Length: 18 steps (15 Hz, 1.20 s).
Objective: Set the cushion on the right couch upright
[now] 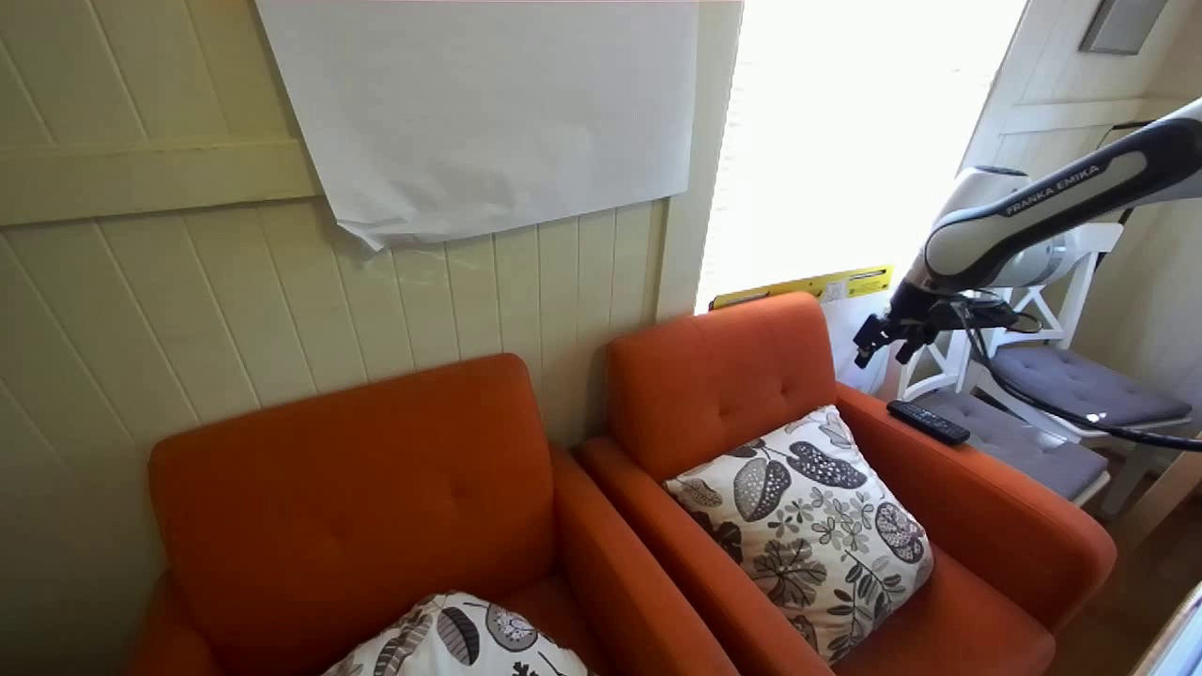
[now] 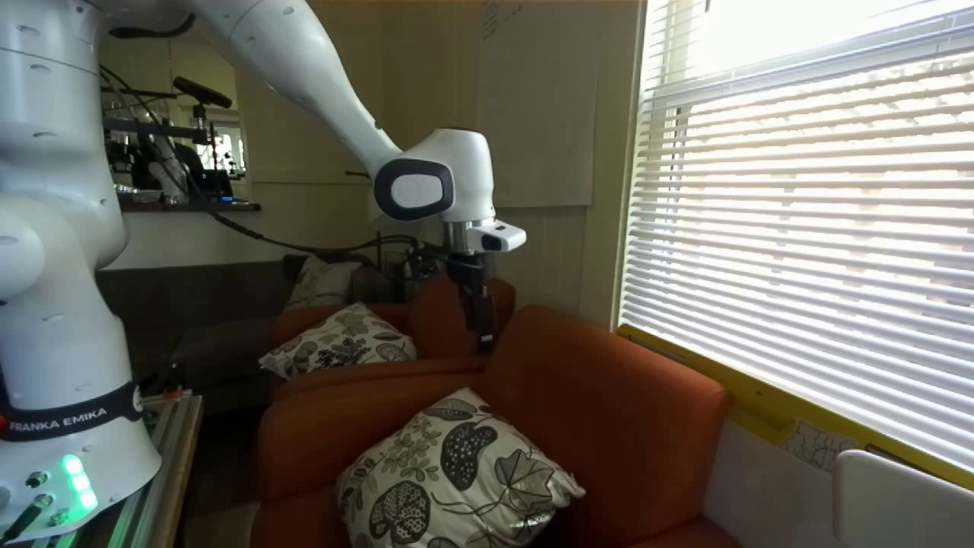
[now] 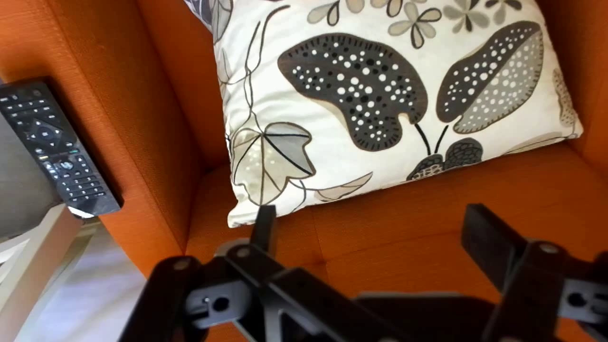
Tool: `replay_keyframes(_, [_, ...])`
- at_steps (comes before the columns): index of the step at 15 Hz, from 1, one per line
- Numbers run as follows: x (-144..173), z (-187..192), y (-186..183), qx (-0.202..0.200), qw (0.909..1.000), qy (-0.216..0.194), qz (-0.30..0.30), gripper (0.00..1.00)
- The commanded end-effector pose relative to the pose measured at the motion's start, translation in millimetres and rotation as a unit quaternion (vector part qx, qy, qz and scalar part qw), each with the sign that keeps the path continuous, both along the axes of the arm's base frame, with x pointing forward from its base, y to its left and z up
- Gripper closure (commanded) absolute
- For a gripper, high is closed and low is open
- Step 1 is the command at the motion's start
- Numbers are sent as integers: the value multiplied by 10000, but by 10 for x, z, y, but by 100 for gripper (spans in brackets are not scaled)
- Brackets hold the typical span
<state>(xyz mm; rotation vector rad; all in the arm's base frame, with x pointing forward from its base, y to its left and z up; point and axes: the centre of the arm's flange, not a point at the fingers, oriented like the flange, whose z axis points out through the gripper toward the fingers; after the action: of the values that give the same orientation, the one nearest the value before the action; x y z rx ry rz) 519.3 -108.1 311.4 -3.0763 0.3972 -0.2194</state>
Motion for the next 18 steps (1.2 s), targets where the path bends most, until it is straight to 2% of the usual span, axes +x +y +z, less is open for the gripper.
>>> replay_keyframes(1, [386,-342,-162,219,9971,179,-700,0])
replay_keyframes(6, [756,-895,-264,714,9887,468,-1233,0])
replay_keyframes(8, [902,-1154,-230,744,9864,550,-1361,0])
replay_keyframes(11, [1036,-1562,-228,553,9817,731,-1667,0])
replay_keyframes(14, [1055,-1888,-311,225,9756,952,-1967,0])
replay_keyframes(15, [838,-1716,-264,394,9796,843,-1784,0])
replay_keyframes(18, [837,-1816,-272,368,9789,887,-1804,0])
